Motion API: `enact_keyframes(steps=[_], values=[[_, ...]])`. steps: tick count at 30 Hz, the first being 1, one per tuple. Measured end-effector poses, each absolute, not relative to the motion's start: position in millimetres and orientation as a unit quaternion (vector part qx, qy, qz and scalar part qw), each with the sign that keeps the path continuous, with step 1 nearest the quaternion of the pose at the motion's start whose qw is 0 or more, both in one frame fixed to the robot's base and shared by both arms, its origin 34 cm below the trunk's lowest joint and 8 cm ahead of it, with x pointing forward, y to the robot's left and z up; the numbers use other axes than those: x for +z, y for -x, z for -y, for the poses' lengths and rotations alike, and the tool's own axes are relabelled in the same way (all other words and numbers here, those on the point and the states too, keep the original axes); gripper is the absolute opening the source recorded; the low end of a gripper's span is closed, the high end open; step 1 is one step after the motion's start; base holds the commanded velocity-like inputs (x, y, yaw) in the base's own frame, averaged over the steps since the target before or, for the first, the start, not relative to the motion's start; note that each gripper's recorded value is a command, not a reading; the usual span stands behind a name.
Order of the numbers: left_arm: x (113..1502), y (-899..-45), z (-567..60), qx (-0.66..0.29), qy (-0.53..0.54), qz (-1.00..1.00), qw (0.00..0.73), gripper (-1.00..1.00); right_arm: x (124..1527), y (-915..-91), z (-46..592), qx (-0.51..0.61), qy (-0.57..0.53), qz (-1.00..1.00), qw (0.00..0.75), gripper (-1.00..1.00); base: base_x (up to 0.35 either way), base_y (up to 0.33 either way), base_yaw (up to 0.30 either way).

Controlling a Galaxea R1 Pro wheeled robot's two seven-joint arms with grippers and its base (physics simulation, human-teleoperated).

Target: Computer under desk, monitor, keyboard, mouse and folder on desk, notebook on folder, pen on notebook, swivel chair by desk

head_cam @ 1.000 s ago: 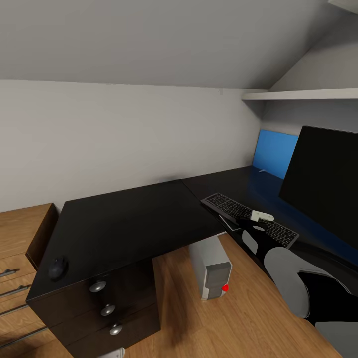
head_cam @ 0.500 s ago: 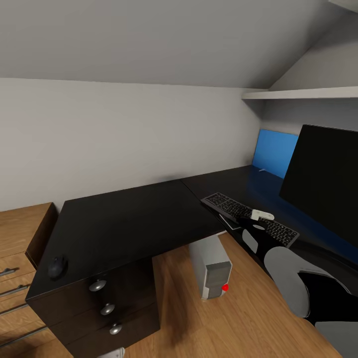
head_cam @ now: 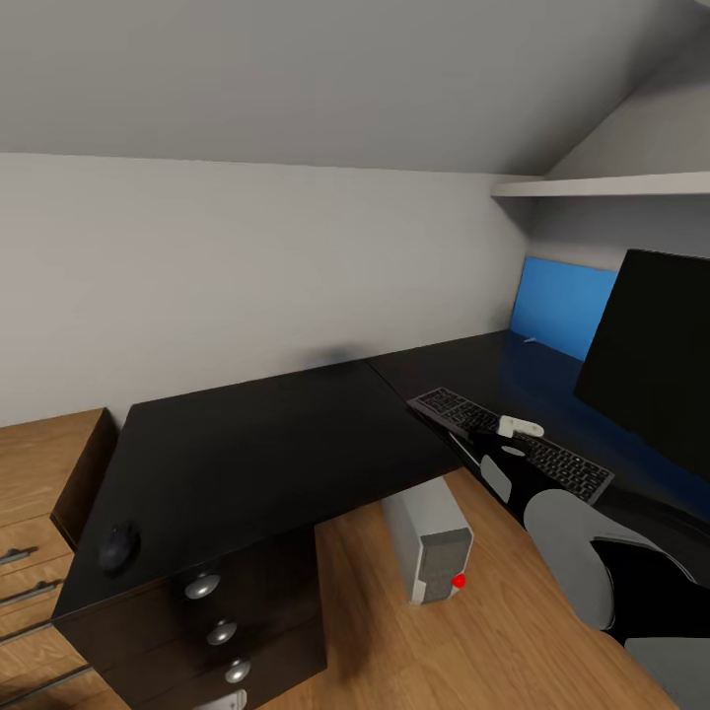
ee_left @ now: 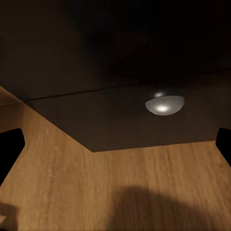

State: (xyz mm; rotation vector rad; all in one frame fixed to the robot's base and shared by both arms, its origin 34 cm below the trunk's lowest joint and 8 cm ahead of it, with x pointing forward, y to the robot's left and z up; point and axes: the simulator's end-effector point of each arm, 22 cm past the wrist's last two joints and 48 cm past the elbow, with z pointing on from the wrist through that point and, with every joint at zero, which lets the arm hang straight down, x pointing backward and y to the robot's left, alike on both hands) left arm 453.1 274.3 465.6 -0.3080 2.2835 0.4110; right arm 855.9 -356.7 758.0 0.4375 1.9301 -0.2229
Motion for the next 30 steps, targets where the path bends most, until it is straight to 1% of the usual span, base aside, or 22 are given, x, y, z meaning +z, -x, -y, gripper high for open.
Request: enact_keyframes(steps=[30], values=[[464.5,-452.4,-271.8,0.159,0.119,-0.9,0.388,1.0,758.0,-855.9,356.9,-0.094,-0.184,-0.813,0.544,1.0,0.0,0.007,0.0]])
